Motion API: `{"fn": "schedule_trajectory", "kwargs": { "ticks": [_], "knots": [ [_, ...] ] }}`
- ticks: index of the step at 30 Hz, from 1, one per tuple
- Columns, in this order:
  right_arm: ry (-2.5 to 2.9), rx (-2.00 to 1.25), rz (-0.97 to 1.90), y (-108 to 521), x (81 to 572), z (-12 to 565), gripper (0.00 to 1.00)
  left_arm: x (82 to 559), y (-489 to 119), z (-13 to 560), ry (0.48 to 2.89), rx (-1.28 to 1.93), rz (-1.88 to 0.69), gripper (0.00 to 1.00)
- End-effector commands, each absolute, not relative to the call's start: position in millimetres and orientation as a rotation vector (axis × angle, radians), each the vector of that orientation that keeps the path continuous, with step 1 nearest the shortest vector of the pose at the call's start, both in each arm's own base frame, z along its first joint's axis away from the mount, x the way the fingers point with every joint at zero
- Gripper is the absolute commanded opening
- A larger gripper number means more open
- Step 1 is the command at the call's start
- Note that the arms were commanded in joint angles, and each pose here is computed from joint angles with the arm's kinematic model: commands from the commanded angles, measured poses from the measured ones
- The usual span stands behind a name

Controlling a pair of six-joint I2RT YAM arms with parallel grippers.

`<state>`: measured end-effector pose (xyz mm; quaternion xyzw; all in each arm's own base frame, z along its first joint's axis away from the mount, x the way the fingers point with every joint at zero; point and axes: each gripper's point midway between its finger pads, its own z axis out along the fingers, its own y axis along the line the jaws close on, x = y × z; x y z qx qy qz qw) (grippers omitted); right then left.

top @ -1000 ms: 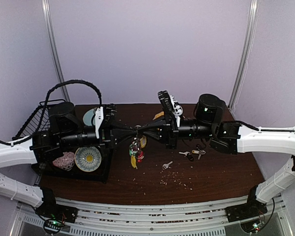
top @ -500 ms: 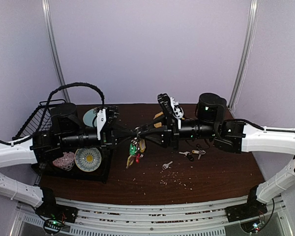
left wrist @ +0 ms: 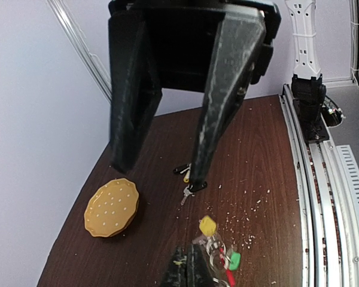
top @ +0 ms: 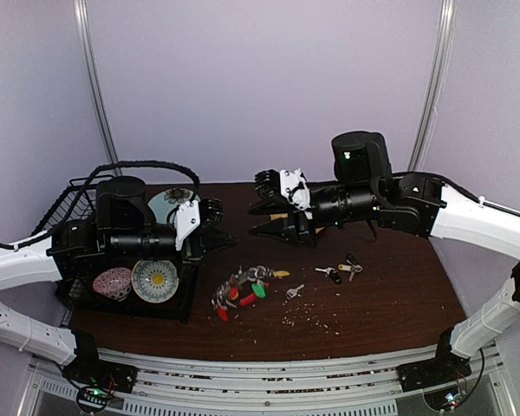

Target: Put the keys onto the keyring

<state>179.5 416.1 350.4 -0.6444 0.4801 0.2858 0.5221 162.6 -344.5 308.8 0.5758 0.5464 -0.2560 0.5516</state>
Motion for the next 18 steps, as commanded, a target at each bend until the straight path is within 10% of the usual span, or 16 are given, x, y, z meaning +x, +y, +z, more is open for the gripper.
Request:
{"fn": "schedule_trajectory", "kwargs": {
  "ticks": [1,18],
  "knots": [
    [1.085,-1.706,0.615,415,173,336,0.3,164,-344,328,1.228,1.345,-0.57,0.0],
    [2.094,-0.994,0.739,392,245,188,0.4,207,-312,179,1.895,0.922,-0.589,0.04]
  ]
}}
